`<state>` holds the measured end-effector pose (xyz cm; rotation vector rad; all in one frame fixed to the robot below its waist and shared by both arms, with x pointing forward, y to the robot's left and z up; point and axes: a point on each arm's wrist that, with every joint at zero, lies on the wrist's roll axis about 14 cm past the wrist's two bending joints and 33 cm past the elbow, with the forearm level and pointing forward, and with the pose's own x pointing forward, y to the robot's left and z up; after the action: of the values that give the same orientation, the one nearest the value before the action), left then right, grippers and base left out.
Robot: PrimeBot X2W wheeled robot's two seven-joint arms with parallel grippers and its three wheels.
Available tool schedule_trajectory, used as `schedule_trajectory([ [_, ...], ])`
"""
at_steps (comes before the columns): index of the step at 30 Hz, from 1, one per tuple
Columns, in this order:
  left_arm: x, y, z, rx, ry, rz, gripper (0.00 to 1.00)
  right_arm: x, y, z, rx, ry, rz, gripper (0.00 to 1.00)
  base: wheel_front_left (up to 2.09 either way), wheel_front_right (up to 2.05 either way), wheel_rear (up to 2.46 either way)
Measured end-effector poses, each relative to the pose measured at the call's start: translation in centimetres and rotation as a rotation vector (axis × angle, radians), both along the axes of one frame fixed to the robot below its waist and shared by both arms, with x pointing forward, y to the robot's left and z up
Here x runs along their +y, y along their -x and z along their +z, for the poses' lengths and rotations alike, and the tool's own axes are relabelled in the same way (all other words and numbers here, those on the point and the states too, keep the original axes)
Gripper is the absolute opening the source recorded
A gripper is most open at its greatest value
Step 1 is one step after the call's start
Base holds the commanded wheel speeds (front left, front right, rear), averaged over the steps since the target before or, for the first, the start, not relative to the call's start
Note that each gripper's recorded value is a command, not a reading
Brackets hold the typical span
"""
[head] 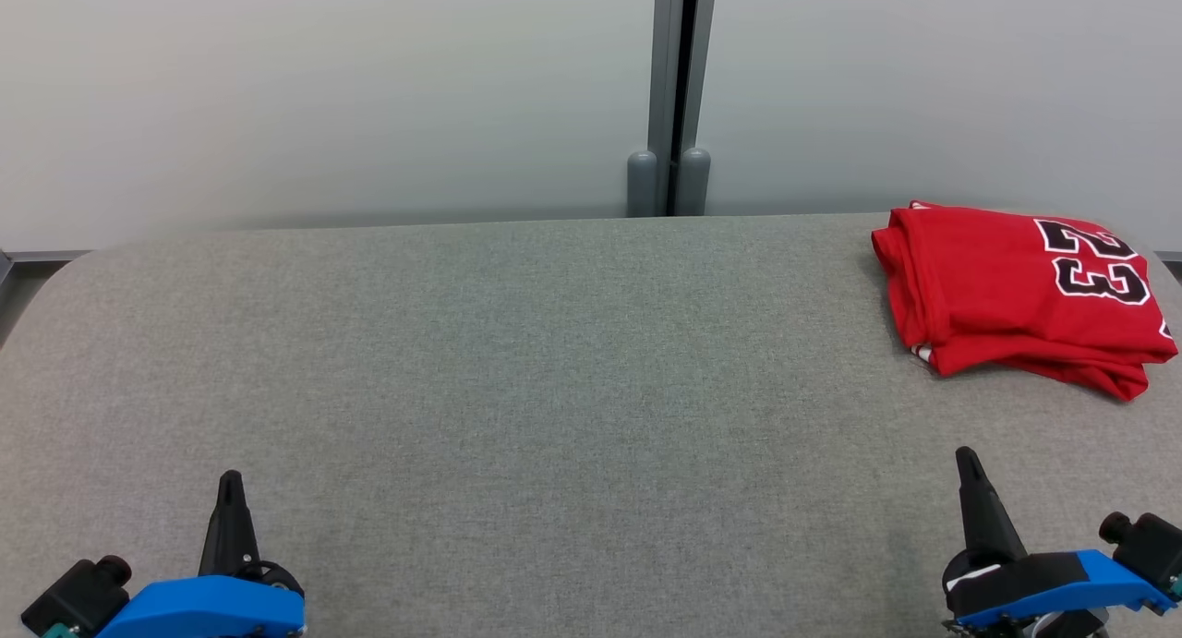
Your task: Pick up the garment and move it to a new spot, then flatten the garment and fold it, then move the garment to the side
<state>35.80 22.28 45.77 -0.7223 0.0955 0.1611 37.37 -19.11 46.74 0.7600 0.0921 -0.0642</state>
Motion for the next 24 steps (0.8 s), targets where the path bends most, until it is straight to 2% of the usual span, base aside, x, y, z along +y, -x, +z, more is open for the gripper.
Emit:
schedule_trajectory([
  [24,-0.6,-0.9,1.1,-0.046,0.299,0.013,0.00,-0.4,-0.5,0.9,-0.016,-0.288,-0.031,0.00,0.00,0.00,0.00],
])
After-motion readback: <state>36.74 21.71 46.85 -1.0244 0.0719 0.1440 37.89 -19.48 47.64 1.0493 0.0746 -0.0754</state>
